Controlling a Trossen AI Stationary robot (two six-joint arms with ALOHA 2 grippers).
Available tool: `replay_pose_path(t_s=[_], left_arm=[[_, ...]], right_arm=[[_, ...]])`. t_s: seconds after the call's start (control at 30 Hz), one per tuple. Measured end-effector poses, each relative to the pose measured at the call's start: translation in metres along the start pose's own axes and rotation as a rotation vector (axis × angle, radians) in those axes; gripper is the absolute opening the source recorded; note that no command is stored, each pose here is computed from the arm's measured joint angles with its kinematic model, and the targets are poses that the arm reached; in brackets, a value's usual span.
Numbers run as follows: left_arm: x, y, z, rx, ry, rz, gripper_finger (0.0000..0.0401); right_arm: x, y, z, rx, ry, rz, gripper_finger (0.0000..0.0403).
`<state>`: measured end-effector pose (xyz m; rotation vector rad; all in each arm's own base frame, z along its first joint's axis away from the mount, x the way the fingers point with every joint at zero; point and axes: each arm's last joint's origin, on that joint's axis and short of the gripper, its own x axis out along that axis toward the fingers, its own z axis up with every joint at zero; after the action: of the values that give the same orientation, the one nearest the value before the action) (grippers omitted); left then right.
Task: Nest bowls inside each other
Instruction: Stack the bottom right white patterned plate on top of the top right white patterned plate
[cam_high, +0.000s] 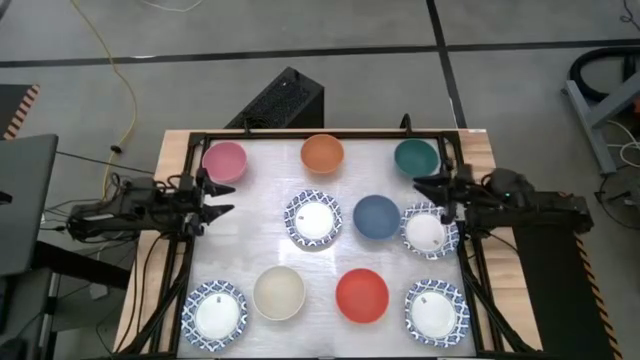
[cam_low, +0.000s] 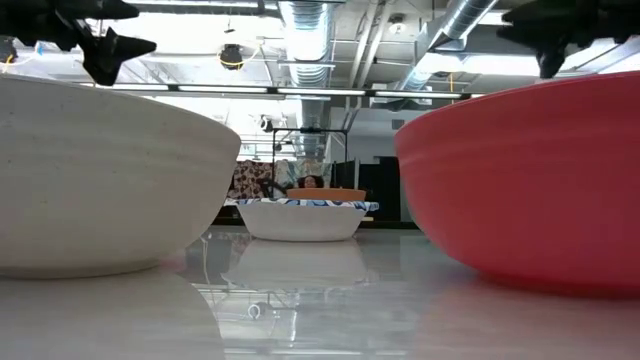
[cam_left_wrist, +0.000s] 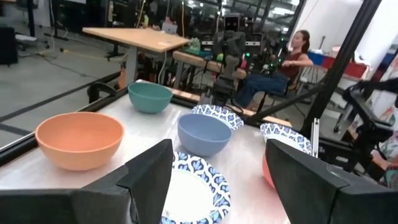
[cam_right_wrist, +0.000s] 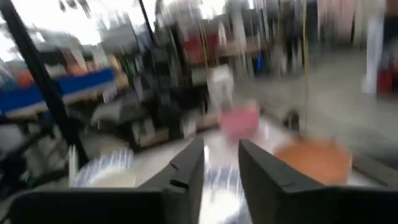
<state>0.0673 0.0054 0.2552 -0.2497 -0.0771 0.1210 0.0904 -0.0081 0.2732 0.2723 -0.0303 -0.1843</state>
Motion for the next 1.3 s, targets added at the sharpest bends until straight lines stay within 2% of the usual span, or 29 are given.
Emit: replay_pose_path(t_s=[0.17,0.27,0.37,0.47,0.67,0.83,1.17,1.3], left_arm=[[0.000,-0.002,0.007,0.019,0.028,-0.010,0.0247],[0.001,-0.003,0.007,0.027,0.045,-0.040,0.0247],[0.001,-0.003,0.007,0.028,0.050,-0.041,0.0247],[0.001,-0.003,0.007,0.030,0.055,-0.040,0.0247],[0.001,-0.003,0.007,0.035,0.054,-0.040,0.0247],[0.001,-0.003,0.007,0.049,0.054,-0.040,0.0247],[0.001,-0.002,0.007,0.050,0.041,-0.001,0.0247],[0.001,-0.002,0.007,0.052,0.037,0.017,0.0247]], right_arm=[[0.015,0.013,0.007,0.203,0.259,0.138,0.0168],[0.023,0.024,0.013,0.342,0.365,0.242,0.0174],[0.029,0.033,0.013,0.461,0.470,0.280,0.0172],[0.036,0.040,0.004,0.572,0.602,0.253,0.0165],[0.042,0.052,-0.028,0.735,0.967,0.134,0.0153],[0.051,0.070,-0.046,0.698,1.107,0.152,0.0155],[0.057,0.098,-0.094,0.486,1.360,0.134,0.0157],[0.055,0.105,-0.107,0.395,1.432,0.175,0.0158]])
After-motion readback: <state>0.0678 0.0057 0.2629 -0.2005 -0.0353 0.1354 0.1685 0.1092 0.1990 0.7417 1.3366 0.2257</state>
